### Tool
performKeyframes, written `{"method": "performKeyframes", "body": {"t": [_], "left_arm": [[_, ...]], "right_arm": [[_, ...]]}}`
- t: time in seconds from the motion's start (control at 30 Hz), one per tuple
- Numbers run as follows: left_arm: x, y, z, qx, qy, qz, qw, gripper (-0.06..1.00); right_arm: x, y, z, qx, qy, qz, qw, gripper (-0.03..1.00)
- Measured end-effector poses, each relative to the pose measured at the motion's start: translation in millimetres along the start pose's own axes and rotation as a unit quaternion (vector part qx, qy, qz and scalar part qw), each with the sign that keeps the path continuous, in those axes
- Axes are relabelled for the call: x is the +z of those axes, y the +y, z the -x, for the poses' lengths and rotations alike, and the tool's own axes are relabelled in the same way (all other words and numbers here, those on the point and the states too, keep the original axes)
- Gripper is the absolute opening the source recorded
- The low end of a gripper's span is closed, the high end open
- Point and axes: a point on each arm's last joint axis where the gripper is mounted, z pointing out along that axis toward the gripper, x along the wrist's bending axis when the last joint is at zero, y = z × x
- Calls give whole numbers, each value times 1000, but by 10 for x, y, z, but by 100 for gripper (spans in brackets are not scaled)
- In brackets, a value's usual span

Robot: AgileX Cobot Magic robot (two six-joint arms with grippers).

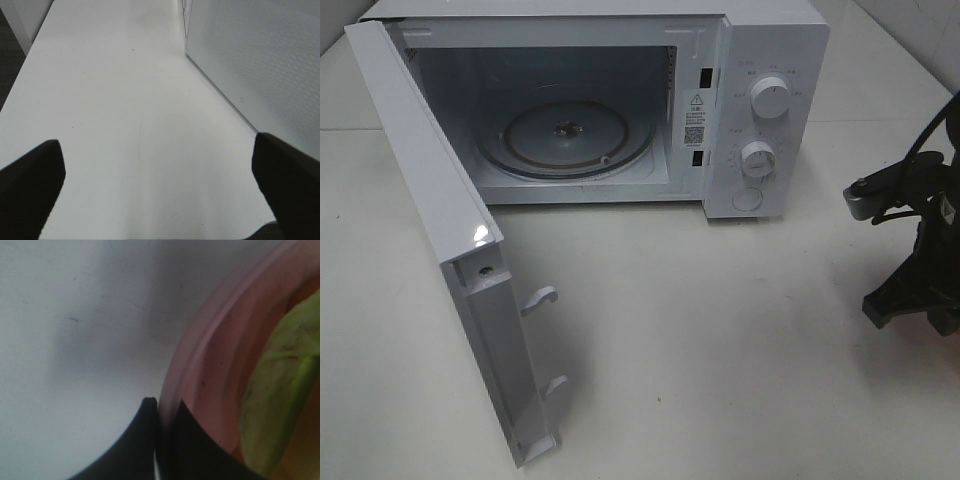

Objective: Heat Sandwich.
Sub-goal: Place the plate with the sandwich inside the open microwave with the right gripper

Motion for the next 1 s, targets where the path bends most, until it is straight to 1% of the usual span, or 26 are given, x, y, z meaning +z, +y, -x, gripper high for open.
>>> {"method": "performKeyframes", "body": {"t": [0.27,0.5,0.57,0.7,0.87,1.0], "left_arm": [[0,0,0,0,0,0,1000,96],[0,0,0,0,0,0,1000,96],[0,0,0,0,0,0,1000,96],[0,0,0,0,0,0,1000,96],[0,0,0,0,0,0,1000,96],[0,0,0,0,0,0,1000,96]], "right_arm": [[-80,-175,-144,-24,-3,-2,1000,4],[-242,-270,-344,-70,-6,16,997,4],[-264,-278,-368,-76,-6,20,997,4],[-354,-331,-526,-115,-10,30,993,4],[-388,-368,-629,-141,-14,29,990,4],[-441,-417,-785,-179,-16,39,983,4]]}}
